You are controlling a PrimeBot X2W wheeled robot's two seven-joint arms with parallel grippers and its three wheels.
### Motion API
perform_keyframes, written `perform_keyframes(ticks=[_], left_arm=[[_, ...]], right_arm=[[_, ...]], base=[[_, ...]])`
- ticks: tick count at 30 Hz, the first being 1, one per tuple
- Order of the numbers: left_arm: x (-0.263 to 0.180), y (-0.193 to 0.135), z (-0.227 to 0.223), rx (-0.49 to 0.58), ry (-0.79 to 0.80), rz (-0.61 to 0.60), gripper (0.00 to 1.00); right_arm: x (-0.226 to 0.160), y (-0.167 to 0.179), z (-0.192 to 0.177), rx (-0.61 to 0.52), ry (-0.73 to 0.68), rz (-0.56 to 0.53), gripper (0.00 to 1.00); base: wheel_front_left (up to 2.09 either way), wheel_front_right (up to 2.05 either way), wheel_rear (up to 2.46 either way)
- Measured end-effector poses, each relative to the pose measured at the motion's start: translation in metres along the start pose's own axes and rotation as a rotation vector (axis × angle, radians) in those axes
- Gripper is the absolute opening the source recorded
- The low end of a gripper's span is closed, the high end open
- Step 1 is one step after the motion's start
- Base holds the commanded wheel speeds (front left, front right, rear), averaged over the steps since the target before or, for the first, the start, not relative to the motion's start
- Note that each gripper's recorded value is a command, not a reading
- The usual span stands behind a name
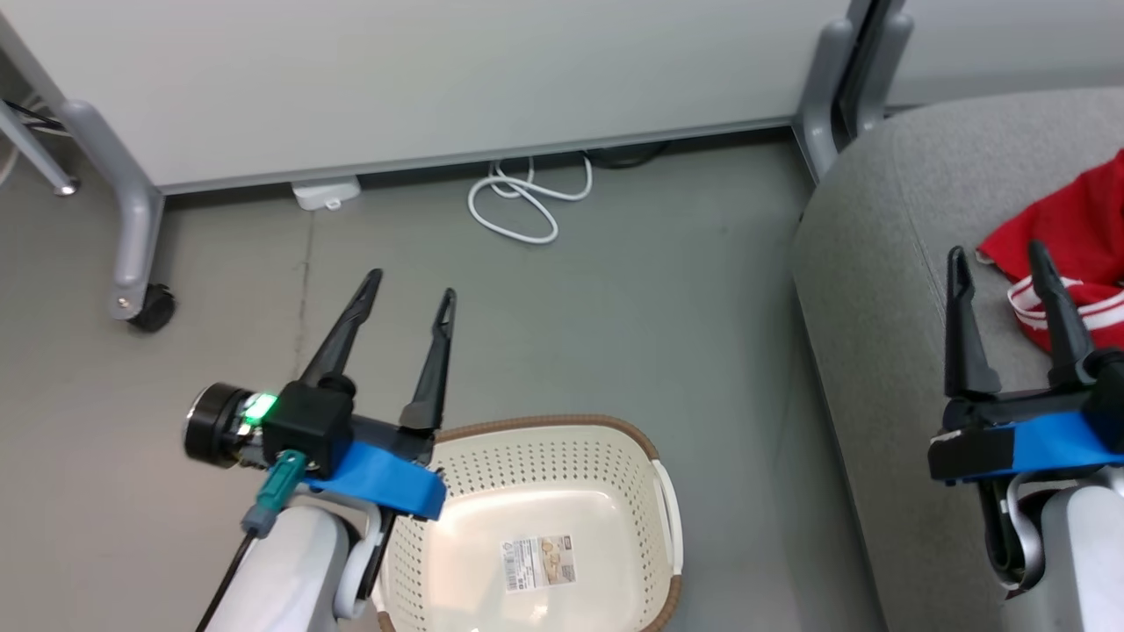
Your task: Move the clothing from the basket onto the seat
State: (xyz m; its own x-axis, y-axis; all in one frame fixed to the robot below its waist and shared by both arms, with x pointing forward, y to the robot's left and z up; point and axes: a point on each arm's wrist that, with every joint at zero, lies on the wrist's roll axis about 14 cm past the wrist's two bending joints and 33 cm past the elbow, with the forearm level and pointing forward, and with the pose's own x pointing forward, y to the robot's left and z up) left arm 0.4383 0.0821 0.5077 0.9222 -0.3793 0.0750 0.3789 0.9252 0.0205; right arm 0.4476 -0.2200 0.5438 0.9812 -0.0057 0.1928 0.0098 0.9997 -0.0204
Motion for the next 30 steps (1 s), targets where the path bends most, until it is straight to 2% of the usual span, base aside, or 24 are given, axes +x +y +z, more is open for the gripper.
perform_keyframes(ticks=[7,14,30], left_arm=[[-0.029,0.035,0.015,0.019,-0.031,0.132,1.0],[-0.055,0.053,0.016,0.018,-0.028,0.22,1.0],[-0.094,0.068,0.012,-0.023,-0.023,0.332,1.0]], right_arm=[[-0.005,0.029,0.011,0.034,-0.026,0.063,1.0],[-0.018,0.037,0.017,0.041,-0.037,0.08,1.0],[-0.049,0.054,0.002,0.075,0.022,0.112,1.0]], base=[[0.0,0.0,0.0],[0.0,0.0,0.0],[0.0,0.0,0.0]])
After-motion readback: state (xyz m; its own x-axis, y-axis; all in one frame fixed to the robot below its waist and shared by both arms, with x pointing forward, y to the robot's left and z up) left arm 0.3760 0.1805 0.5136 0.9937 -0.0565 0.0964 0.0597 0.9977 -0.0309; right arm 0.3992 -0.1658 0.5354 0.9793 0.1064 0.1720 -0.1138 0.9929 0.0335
